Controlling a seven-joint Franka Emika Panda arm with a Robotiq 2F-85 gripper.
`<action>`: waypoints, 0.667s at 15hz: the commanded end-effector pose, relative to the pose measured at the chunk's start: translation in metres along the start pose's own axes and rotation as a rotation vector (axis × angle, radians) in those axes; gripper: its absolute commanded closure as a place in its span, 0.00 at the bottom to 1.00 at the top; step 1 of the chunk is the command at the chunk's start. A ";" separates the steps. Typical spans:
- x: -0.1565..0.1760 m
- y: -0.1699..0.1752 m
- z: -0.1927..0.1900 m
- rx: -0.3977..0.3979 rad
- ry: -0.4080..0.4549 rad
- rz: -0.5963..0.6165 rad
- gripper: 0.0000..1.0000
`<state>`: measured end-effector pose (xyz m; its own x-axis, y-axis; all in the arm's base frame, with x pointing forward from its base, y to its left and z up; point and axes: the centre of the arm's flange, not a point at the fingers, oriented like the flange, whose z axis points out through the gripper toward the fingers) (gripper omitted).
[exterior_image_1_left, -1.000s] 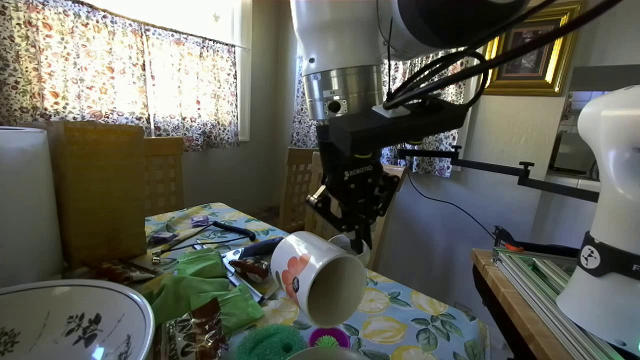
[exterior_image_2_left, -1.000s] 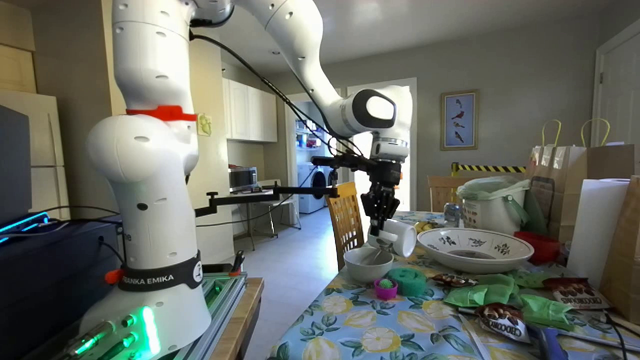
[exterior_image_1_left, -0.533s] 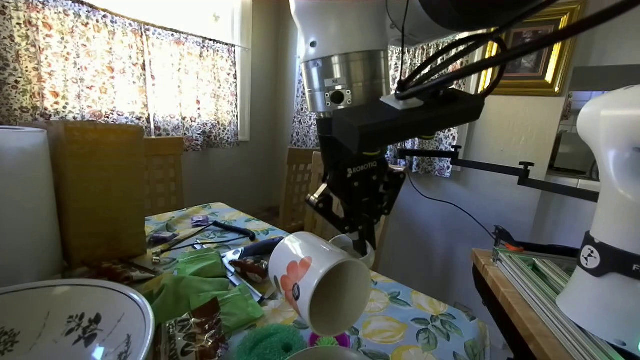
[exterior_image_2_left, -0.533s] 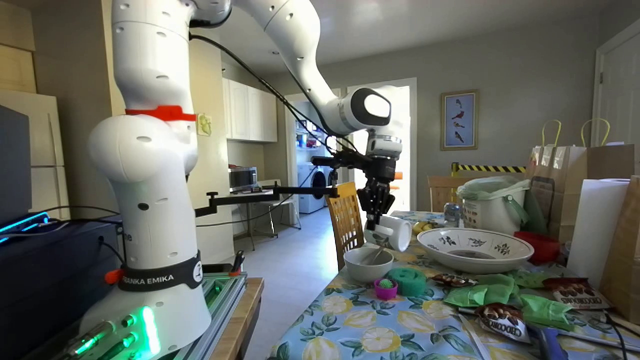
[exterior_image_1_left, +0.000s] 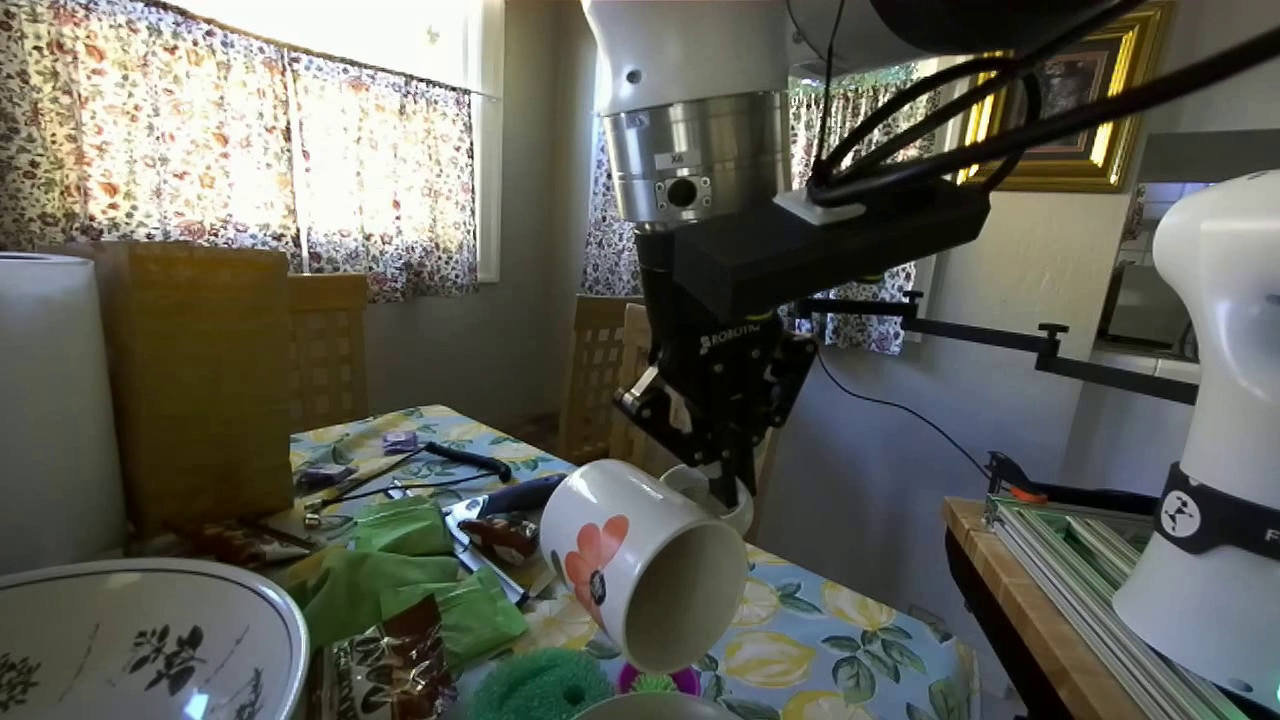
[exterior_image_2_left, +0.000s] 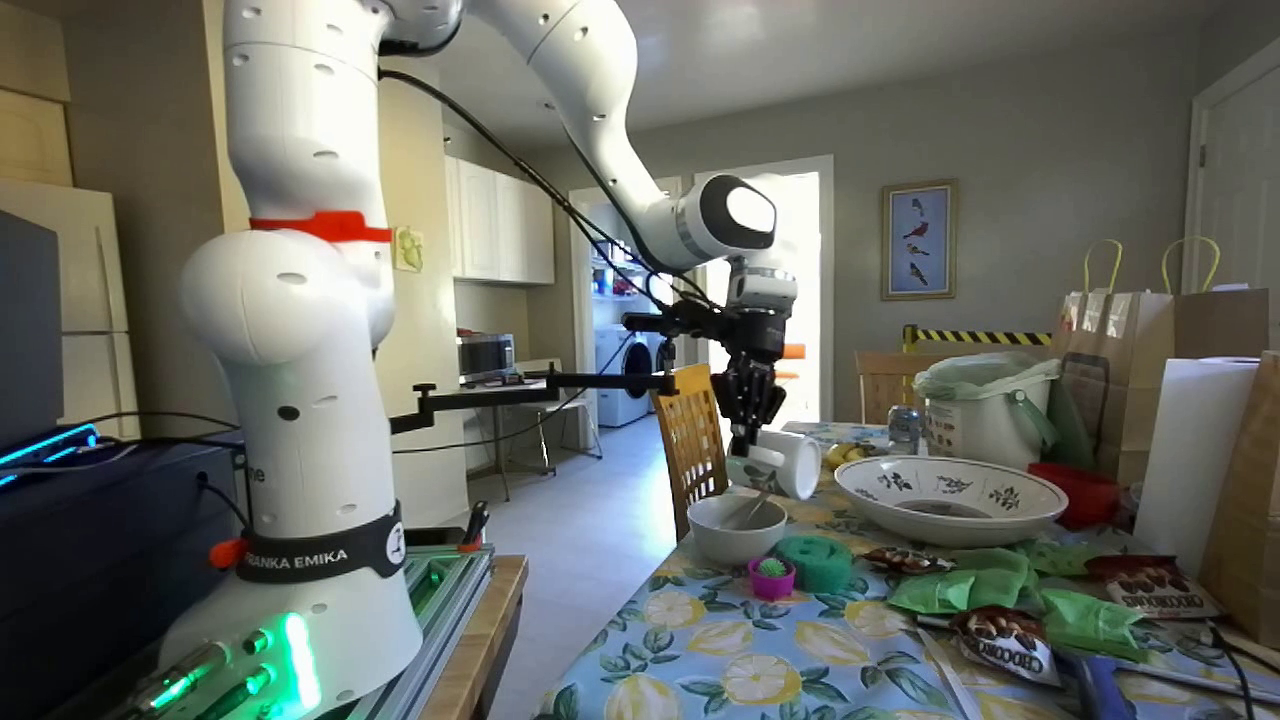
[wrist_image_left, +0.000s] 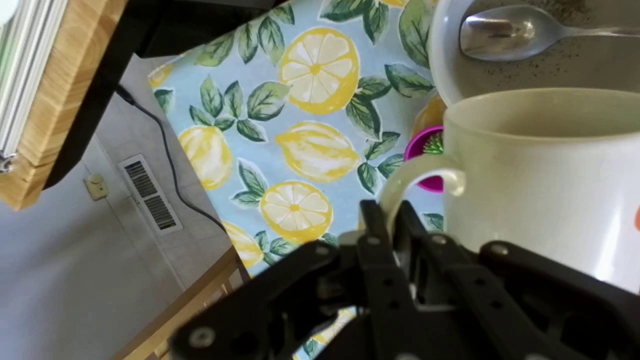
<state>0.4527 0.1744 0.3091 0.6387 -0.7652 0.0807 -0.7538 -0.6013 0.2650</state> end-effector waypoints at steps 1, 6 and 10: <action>-0.006 -0.009 -0.008 -0.023 0.058 0.014 0.97; -0.012 -0.015 -0.005 -0.033 0.094 -0.007 0.97; -0.016 -0.017 -0.003 -0.037 0.120 -0.005 0.97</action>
<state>0.4473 0.1874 0.3009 0.6727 -0.7245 0.1504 -0.7294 -0.6150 0.2996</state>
